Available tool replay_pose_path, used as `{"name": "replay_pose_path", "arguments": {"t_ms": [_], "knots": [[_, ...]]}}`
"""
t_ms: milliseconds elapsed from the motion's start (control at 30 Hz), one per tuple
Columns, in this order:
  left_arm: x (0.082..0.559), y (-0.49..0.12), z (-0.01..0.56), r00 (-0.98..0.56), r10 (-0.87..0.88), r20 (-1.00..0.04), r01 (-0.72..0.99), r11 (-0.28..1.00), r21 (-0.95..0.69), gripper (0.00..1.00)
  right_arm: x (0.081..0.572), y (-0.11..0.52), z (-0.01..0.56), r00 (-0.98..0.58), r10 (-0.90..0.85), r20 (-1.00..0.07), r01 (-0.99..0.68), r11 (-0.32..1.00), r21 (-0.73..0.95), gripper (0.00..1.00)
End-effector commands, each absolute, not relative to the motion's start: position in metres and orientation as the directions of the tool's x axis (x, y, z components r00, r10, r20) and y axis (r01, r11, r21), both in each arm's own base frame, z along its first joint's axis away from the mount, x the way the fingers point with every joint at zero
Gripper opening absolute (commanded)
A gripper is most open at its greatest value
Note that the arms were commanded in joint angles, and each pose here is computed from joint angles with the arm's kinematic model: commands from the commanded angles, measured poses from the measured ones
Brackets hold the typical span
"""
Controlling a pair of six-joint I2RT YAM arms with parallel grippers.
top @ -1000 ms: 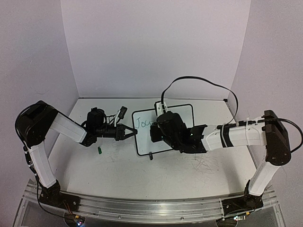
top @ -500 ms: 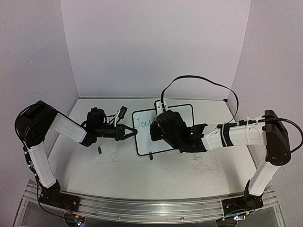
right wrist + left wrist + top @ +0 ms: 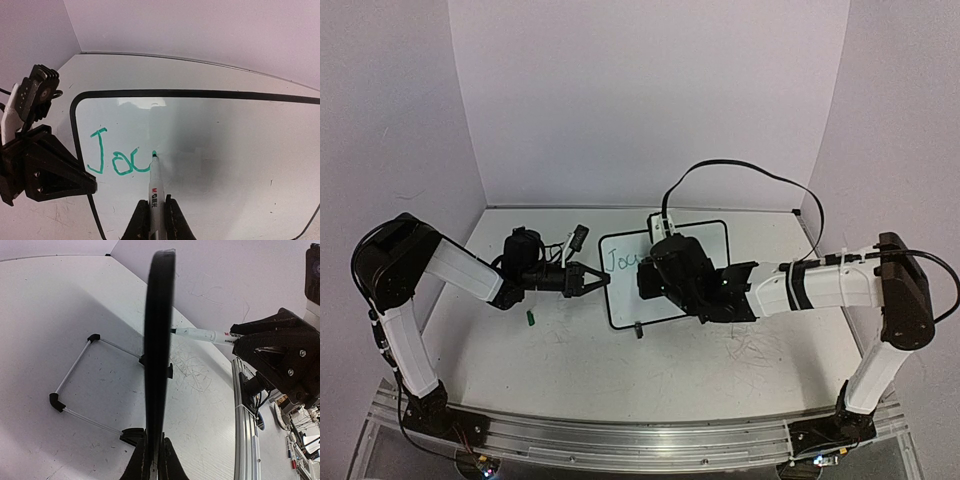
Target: Write a sentence on the whiteboard
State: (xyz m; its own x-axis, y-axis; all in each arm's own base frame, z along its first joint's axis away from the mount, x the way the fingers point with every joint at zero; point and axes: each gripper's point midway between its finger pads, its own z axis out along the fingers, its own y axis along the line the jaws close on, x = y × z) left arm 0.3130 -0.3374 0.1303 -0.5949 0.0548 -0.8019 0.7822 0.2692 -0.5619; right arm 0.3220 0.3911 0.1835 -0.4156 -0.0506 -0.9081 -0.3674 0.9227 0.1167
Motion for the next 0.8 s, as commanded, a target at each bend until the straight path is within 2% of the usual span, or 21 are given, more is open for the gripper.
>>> {"name": "replay_pose_path", "arguments": {"t_ms": [0, 767], "knots": [[0.302, -0.342, 0.149, -0.549, 0.055, -0.834, 0.822, 0.215, -0.527, 0.0, 0.318, 0.384, 0.18, -0.436, -0.049, -0.899, -0.353, 0.928, 0.121, 0.0], [0.302, -0.342, 0.15, -0.546, 0.054, -0.836, 0.824, 0.214, -0.525, 0.0, 0.301, 0.385, 0.155, -0.484, -0.07, -0.872, -0.363, 0.923, 0.127, 0.0]]}}
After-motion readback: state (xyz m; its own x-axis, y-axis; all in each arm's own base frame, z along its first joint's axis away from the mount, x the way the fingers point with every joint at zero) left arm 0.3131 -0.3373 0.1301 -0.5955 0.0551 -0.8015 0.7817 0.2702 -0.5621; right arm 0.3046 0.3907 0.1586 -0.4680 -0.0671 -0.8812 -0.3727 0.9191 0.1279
